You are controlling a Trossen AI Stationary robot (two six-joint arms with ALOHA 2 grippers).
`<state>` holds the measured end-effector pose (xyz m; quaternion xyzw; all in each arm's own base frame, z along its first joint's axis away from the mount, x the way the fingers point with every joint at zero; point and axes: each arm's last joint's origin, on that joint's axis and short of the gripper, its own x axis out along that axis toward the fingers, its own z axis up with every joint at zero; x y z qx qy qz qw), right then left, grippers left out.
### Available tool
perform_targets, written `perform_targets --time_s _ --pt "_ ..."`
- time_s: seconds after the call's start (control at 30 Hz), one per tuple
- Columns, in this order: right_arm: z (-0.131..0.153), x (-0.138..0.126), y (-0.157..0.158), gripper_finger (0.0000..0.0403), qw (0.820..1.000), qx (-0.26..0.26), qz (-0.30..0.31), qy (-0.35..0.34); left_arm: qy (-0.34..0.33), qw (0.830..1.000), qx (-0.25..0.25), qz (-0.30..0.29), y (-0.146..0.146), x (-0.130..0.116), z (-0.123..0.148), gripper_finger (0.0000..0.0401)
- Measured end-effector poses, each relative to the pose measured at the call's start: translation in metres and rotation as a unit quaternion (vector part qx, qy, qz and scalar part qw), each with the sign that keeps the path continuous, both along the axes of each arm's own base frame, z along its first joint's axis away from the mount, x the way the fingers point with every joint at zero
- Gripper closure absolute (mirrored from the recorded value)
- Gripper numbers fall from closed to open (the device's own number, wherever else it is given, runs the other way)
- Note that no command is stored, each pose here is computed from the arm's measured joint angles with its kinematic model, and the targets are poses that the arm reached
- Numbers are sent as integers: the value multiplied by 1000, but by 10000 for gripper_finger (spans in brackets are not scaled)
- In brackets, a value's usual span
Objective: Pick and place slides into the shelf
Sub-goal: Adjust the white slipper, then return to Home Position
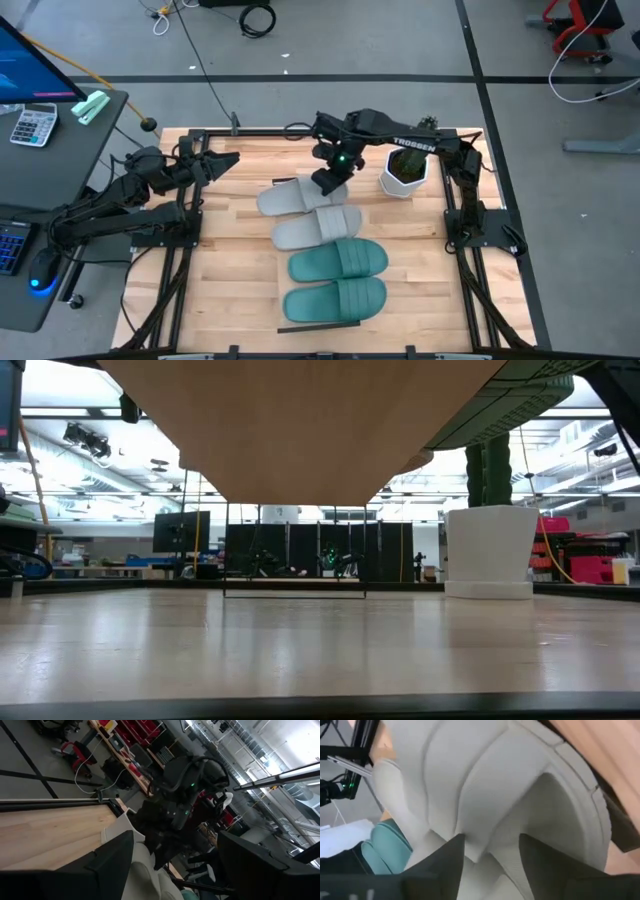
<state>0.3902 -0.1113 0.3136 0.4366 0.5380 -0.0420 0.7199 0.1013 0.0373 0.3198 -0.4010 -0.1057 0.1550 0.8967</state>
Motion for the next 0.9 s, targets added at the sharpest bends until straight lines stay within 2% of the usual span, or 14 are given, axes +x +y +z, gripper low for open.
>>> perform_targets --time_s 0.3,0.53,0.63,0.8,0.83,0.9 --pt "28 1 -2 194 998 -41 -6 -43 0 1000 0 0 0 0 0 108" --pt "32 -2 -2 201 996 -69 15 -49 6 1000 17 16 0 -2 0 108" --pt "42 -10 -1 236 993 -101 16 -52 5 999 36 34 0 -6 2 108" --pt "78 -35 4 373 977 -179 41 -107 -1 995 81 57 -3 -16 5 108" --pt "85 -40 6 387 972 -193 52 -121 1 994 91 61 -3 -18 6 108" --pt "100 -55 15 387 961 -221 87 -144 0 992 103 67 -4 -20 7 108"
